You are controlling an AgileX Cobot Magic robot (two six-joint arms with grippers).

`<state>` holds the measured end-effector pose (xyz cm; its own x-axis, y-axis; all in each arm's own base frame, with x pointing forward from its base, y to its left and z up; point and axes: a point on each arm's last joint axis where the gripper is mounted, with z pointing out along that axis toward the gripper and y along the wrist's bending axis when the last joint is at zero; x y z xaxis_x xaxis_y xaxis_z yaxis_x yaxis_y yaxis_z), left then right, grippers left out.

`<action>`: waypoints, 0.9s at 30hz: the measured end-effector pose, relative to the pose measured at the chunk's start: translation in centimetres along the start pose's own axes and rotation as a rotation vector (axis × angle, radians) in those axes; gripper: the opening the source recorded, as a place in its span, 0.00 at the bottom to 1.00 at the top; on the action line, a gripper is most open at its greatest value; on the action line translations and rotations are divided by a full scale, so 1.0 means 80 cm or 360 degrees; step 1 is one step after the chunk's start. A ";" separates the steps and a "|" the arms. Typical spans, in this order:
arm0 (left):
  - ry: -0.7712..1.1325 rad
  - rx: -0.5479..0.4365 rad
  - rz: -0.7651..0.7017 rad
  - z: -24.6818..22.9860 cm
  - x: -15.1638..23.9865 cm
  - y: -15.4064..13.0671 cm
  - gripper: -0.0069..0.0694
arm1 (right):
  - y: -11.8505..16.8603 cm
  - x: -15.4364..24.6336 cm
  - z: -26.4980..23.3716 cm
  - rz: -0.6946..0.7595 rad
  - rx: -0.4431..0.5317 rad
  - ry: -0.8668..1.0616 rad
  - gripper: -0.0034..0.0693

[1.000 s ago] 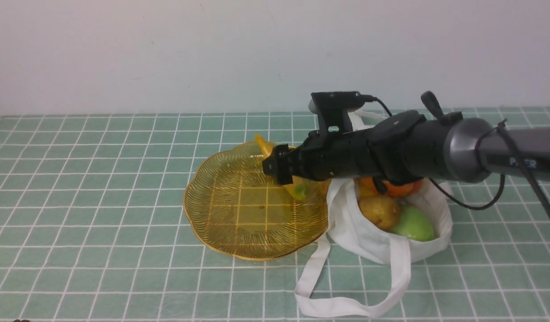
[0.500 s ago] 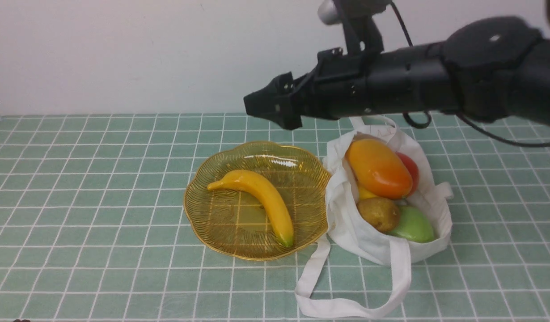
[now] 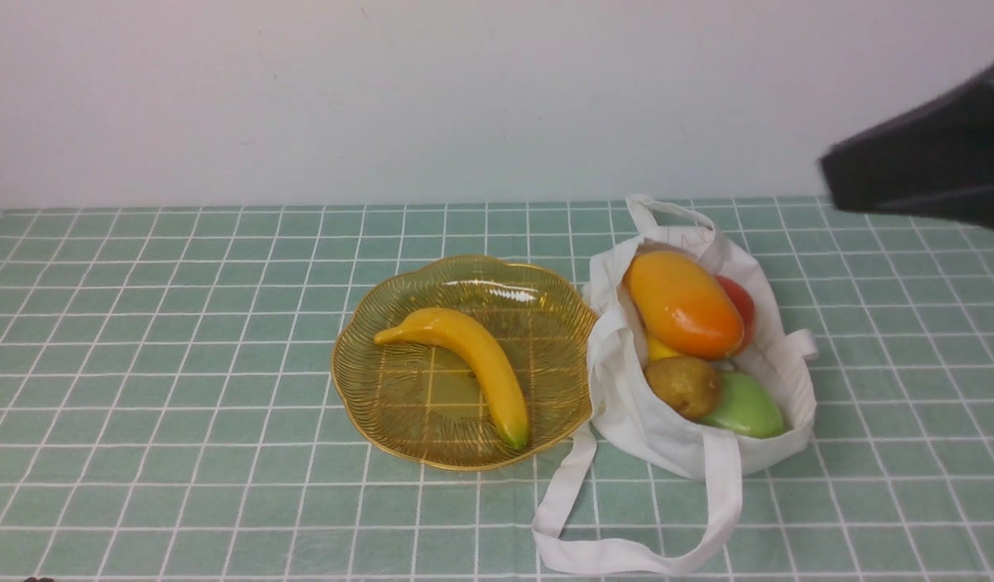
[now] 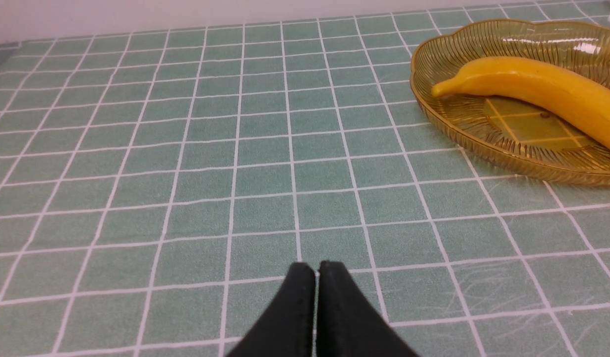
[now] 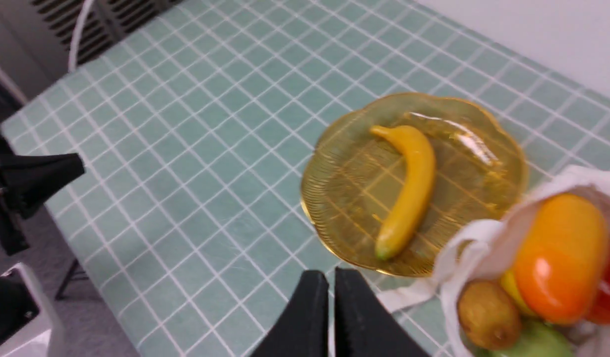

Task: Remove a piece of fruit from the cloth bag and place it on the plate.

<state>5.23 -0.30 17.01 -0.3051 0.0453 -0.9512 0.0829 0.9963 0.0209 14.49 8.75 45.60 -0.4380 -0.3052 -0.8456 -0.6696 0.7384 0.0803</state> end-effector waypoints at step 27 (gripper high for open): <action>0.0000 0.0000 0.0000 0.000 0.000 0.000 0.08 | 0.006 0.219 -0.047 -0.0095 0.0675 -0.1387 0.03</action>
<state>5.23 -0.30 17.01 -0.3051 0.0453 -0.9512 0.0829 0.9963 0.0209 4.20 1.50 32.80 0.3021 0.0777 -0.9501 -0.3299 0.9436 -0.0277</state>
